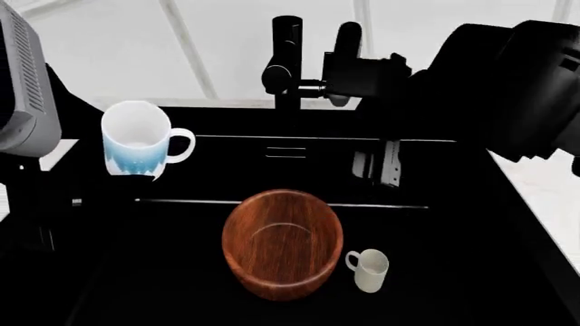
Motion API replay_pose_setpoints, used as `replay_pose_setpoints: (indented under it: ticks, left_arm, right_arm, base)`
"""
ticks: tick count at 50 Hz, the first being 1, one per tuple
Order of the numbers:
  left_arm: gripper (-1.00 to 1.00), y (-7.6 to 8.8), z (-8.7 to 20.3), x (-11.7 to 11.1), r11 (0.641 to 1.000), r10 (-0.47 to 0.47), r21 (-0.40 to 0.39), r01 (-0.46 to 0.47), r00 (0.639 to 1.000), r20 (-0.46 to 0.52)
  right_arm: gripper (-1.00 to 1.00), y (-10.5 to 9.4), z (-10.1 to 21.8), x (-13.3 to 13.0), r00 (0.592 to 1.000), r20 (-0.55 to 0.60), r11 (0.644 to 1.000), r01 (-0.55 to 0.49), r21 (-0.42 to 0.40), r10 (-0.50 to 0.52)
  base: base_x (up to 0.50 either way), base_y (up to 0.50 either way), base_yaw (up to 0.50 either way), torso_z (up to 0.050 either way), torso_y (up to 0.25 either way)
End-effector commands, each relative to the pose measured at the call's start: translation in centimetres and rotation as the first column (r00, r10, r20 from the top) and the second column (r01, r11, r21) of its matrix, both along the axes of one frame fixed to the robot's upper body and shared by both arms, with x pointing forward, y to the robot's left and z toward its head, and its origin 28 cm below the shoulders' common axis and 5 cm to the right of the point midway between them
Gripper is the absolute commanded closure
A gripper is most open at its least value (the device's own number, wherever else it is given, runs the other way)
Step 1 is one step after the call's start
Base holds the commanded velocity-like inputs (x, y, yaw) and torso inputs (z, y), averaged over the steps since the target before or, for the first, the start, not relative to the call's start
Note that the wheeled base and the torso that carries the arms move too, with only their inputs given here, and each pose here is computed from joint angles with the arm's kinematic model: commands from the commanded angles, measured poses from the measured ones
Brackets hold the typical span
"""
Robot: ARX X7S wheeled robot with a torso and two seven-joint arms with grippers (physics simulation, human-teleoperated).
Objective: Pick the mug and mug and place them in the sink. Then turn on the water.
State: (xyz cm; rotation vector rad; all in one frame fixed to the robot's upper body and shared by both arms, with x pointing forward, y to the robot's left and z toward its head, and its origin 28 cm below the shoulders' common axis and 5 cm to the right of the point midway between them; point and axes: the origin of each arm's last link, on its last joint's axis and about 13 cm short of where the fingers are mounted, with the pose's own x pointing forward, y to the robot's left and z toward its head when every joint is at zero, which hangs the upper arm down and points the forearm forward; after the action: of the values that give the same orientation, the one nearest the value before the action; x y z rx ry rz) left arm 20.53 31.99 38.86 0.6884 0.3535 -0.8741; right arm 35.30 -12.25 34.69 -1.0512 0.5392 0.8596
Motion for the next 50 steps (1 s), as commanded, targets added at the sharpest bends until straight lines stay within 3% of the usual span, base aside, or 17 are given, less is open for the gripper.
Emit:
replay_pose_setpoints:
  ticks: [1,11,15,23,40,50]
  left_arm:
    - [1.0,0.1,-1.1,1.1,1.0,0.021,0.023,-0.021,0.999,-0.031]
    - [1.0,-0.7,-2.4,2.7,1.0,0.004,0.028,-0.002,0.997,-0.073]
    - [1.0,-1.0,-2.9,3.4,1.0,0.004,0.032,-0.001,0.996,-0.09]
    - [1.0,-1.5,-3.9,4.2,0.999,0.0,0.041,0.005,0.992,-0.124]
    - [1.0,-0.8,-6.1,7.9,0.992,0.11,0.086,-0.089,0.953,-0.283]
    - [1.0,-0.9,-7.2,8.6,0.984,0.145,0.15,-0.095,0.921,-0.363]
  right_arm:
    - [-1.0,-1.5,3.8,-0.8,0.978,0.202,0.982,0.008,0.19,-0.047]
    - [-1.0,-2.8,5.1,-1.2,0.945,0.302,0.957,0.033,0.288,-0.123]
    - [-1.0,-2.8,5.6,-0.7,0.922,0.35,0.934,0.034,0.355,-0.166]
    - [-1.0,-2.4,6.2,0.4,0.876,0.414,0.913,0.069,0.402,-0.248]
    - [-1.0,-2.5,6.4,0.2,0.876,0.408,0.892,0.053,0.448,-0.257]
    - [-1.0,-2.5,6.3,0.7,0.859,0.415,0.868,0.065,0.492,-0.299]
  base:
    - [0.0,0.0,0.0,0.0,0.0]
    - [0.0,0.0,0.0,0.0,0.0]
    - [0.0,0.0,0.0,0.0,0.0]
    - [0.0,0.0,0.0,0.0,0.001]
    - [0.0,0.0,0.0,0.0,0.0]
    - [0.0,0.0,0.0,0.0,0.0]
